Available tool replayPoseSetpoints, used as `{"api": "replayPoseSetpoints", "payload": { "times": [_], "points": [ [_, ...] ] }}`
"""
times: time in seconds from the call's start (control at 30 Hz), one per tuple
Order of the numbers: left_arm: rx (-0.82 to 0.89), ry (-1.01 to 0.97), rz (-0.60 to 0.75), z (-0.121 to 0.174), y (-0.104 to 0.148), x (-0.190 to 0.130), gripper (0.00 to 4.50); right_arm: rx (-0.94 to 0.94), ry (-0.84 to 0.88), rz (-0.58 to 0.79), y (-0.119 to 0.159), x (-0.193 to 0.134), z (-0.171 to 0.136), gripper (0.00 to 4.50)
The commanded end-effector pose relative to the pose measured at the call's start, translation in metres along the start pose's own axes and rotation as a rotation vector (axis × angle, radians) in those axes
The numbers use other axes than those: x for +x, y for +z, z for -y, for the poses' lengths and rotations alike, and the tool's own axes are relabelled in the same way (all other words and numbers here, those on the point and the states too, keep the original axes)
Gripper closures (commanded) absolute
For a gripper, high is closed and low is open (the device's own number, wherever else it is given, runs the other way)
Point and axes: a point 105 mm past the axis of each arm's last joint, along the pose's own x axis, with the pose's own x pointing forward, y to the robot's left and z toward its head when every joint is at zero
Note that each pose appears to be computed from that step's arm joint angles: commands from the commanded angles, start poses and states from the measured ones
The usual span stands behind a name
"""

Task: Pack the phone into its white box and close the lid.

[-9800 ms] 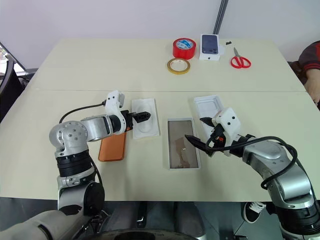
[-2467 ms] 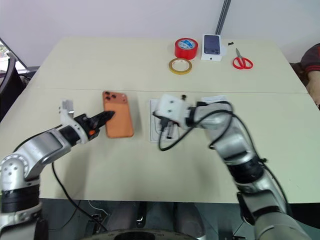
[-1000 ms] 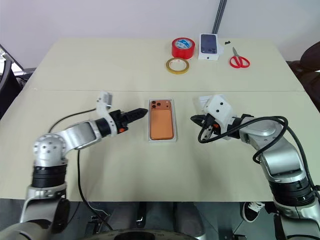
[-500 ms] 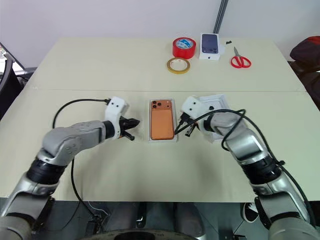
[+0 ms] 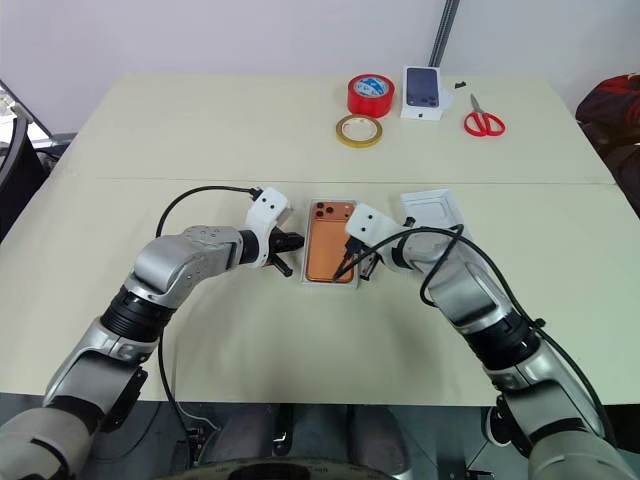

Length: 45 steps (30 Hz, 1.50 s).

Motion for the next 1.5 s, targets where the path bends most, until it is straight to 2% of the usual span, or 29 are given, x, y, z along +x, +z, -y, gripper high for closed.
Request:
{"api": "replayPoseSetpoints", "payload": {
  "times": [0.03, 0.23, 0.4, 0.53, 0.9, 1.13, 1.23, 1.37, 1.5],
  "points": [
    [0.084, -0.267, 0.010, 0.062, 0.011, 0.011, 4.45, -0.029, 0.043, 0.061, 0.014, -0.020, -0.015, 4.50],
    [0.125, -0.375, -0.011, 0.090, 0.012, 0.014, 4.45, 0.007, 0.057, -0.026, -0.013, -0.050, -0.034, 4.50],
    [0.116, -0.393, -0.014, 0.096, 0.013, 0.015, 4.45, 0.031, 0.058, -0.076, -0.025, -0.066, -0.042, 4.50],
    [0.119, -0.404, -0.025, 0.098, 0.009, 0.015, 4.45, 0.032, 0.035, -0.113, -0.035, -0.068, -0.038, 4.50],
    [0.110, -0.376, -0.049, 0.092, 0.002, 0.013, 4.45, 0.031, 0.014, -0.120, -0.037, -0.067, -0.026, 4.50],
    [0.082, -0.302, -0.016, 0.071, 0.007, 0.003, 4.45, 0.030, 0.001, -0.120, -0.036, -0.091, -0.010, 4.50],
    [0.075, -0.236, 0.053, 0.048, 0.013, -0.011, 4.50, 0.105, -0.008, -0.077, -0.026, -0.106, 0.005, 3.58],
    [0.128, -0.201, 0.190, 0.033, 0.023, -0.031, 4.50, 0.243, -0.059, -0.078, -0.023, -0.105, 0.025, 1.62],
    [0.241, -0.202, 0.310, 0.031, 0.027, -0.047, 4.50, 0.418, -0.097, -0.103, -0.028, -0.090, 0.041, 1.62]
  ]
}}
